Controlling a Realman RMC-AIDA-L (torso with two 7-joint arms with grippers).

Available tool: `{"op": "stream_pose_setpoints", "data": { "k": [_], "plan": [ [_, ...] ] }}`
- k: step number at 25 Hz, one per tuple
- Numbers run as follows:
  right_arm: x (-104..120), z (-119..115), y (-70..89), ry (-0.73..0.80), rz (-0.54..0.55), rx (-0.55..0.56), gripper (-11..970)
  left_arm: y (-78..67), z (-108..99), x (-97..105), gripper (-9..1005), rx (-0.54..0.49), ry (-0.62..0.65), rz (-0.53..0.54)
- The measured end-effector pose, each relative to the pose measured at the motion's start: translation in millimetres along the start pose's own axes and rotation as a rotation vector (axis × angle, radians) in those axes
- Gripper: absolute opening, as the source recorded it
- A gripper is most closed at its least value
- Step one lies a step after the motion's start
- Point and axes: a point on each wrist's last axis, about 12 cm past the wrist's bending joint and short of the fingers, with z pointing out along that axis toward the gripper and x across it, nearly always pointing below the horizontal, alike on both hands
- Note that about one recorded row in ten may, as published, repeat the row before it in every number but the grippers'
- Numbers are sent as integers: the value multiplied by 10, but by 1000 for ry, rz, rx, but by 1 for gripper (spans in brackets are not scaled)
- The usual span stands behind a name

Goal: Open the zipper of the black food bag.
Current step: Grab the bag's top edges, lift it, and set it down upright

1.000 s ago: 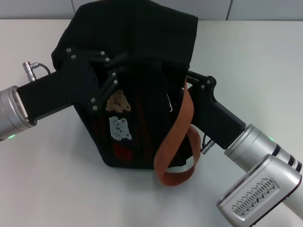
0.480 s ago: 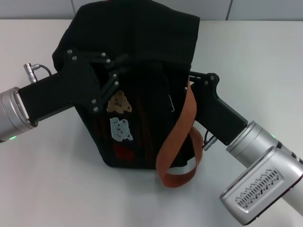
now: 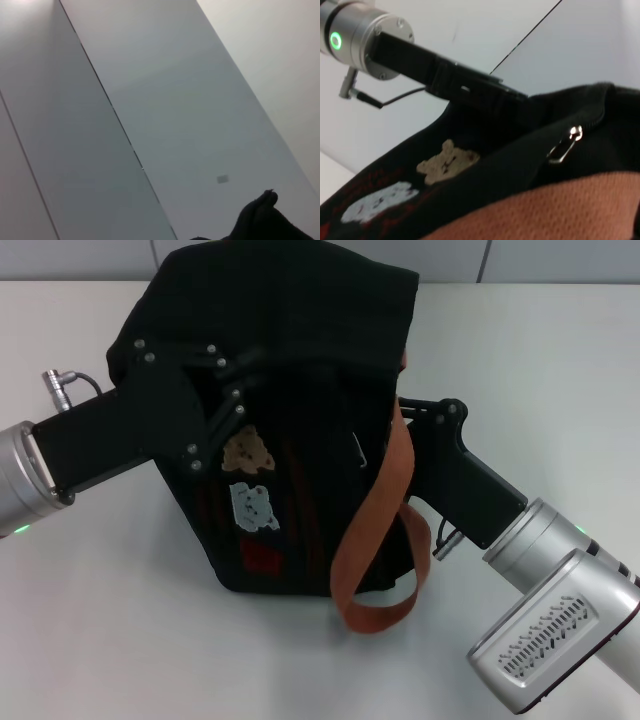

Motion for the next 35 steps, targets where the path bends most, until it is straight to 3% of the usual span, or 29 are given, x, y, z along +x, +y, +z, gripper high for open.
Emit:
{"op": "stream_pose_setpoints", "data": {
  "k": [18, 35],
  "plan": [
    [158, -191, -32, 95, 70, 31, -2, 16, -366, -33, 86, -180, 35, 16],
    [373, -438, -164, 216, 118, 116, 37, -102, -686, -51, 88, -297, 84, 4]
  ]
}}
